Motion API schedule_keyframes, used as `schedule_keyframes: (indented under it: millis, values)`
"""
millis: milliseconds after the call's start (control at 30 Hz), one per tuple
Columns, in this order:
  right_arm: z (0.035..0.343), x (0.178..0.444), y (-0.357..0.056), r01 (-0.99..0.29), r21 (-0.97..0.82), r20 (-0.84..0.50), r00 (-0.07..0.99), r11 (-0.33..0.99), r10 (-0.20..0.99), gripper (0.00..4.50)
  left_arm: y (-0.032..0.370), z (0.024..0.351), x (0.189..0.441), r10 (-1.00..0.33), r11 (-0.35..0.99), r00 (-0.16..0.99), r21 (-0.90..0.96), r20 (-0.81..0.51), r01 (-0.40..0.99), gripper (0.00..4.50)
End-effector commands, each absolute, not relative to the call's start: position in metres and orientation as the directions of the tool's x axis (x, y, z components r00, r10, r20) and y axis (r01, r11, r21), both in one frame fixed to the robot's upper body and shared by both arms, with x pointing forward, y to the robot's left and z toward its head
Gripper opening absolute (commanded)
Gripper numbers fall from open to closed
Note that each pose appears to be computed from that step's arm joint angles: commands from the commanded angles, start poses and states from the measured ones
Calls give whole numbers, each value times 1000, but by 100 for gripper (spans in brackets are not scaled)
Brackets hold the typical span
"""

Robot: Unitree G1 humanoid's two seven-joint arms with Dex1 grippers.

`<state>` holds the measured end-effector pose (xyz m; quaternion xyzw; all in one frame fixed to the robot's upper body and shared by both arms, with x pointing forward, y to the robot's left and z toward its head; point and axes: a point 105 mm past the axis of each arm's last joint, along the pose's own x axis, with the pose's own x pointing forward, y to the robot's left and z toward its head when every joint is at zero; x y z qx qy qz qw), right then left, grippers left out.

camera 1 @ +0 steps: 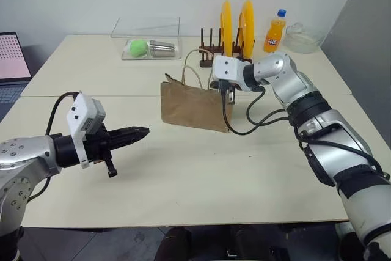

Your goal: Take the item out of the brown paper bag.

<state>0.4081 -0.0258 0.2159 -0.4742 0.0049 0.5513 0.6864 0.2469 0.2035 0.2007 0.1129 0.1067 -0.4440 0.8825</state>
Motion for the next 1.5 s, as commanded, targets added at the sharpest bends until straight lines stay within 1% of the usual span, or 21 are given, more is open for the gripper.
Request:
schedule_keyframes:
  millis: [33,233,367,500,633,800,867,933,967,1000,1133,1233,1267,1400,1500]
  values:
    - [225,381,-22,-761,-628,-541,276,-163,794,3,207,210,243,-762,567,582,142,-283,811,0]
    - [211,341,-28,-786,-553,-598,144,-276,788,3,207,208,237,-775,534,546,133,-317,835,0]
    - [190,326,-35,-802,-518,-627,120,-297,770,3,206,206,233,-783,510,520,127,-340,851,0]
    - [192,326,-34,-813,-533,-581,152,-234,799,3,203,203,227,-797,474,479,111,-369,874,0]
    - [196,320,-36,-820,-537,-541,157,-196,826,3,206,199,223,-792,452,457,114,-406,885,0]
    - [224,306,-48,-828,-553,-398,164,-93,903,3,209,198,226,-771,397,447,205,-454,894,0]
    - [228,297,-56,-841,-537,-370,159,-71,915,3,207,199,230,-765,362,445,261,-465,895,0]
    - [223,282,-66,-860,-507,-361,148,-61,921,38,203,197,232,-760,292,415,308,-500,905,0]
    - [218,275,-70,-874,-482,-362,140,-57,922,61,199,193,229,-766,245,376,304,-521,921,40]
    - [214,270,-72,-884,-464,-363,134,-54,922,96,197,191,227,-770,214,348,298,-535,930,63]
    - [189,249,-80,-919,-393,-390,134,-33,911,230,189,171,212,-763,-3,176,276,-622,961,179]
    - [180,242,-81,-924,-379,-420,136,-37,897,336,195,156,208,-726,-121,122,301,-677,946,269]
    - [177,238,-80,-928,-371,-426,136,-36,894,363,198,150,204,-711,-166,93,295,-697,941,271]
    - [167,229,-76,-941,-339,-419,158,7,894,363,201,130,190,-697,-278,9,282,-717,918,271]
    - [161,225,-74,-948,-315,-415,173,37,893,363,199,119,188,-684,-354,-15,314,-729,881,271]
